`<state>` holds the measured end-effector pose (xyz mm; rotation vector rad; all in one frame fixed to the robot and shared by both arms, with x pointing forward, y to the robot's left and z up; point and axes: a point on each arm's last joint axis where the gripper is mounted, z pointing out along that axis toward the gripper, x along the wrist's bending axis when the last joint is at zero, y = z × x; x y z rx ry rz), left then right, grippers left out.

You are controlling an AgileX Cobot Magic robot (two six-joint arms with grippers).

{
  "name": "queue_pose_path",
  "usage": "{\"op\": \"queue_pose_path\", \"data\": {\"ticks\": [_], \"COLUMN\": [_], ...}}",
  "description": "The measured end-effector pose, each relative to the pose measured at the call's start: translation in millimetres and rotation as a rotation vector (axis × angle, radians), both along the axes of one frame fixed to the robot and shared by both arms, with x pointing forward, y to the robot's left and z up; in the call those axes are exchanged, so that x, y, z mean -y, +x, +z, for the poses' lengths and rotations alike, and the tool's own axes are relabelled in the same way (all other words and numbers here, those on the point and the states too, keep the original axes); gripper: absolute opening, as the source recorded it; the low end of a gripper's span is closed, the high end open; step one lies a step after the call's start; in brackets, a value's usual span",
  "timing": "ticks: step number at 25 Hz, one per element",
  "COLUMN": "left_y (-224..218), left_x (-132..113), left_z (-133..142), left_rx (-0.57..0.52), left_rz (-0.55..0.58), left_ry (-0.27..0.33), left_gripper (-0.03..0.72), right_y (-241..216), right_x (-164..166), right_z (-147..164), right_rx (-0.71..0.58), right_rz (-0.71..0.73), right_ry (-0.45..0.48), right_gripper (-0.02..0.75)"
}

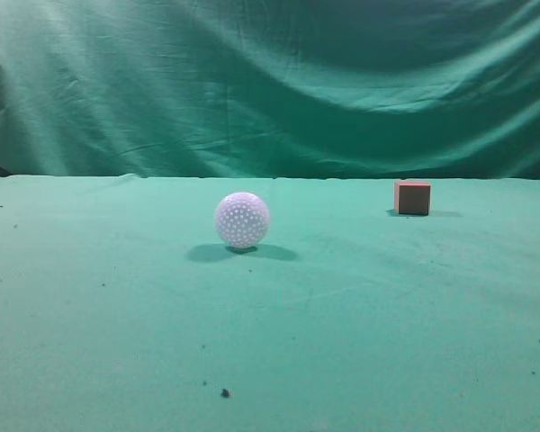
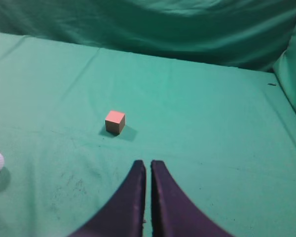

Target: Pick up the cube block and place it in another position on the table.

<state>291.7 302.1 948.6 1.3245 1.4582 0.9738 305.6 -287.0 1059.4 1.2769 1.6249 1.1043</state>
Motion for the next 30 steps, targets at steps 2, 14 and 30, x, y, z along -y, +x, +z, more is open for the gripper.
{"op": "queue_pose_path", "data": {"ticks": [2, 14, 30], "left_y": [0.0, 0.0, 0.0], "left_x": [0.0, 0.0, 0.0], "left_z": [0.0, 0.0, 0.0], "left_rx": [0.0, 0.0, 0.0], "left_rz": [0.0, 0.0, 0.0], "left_ry": [0.0, 0.0, 0.0], "left_gripper": [0.262, 0.262, 0.262], "right_y": [-6.2, -15.8, -14.9], "right_x": [3.0, 9.1, 8.9], "right_z": [-26.1, -117.1, -114.4], "right_rx": [0.025, -0.028, 0.001], "right_rz": [-0.029, -0.136, -0.14], "right_ry": [0.003, 0.043, 0.065], "right_gripper": [0.0, 0.0, 0.0]}}
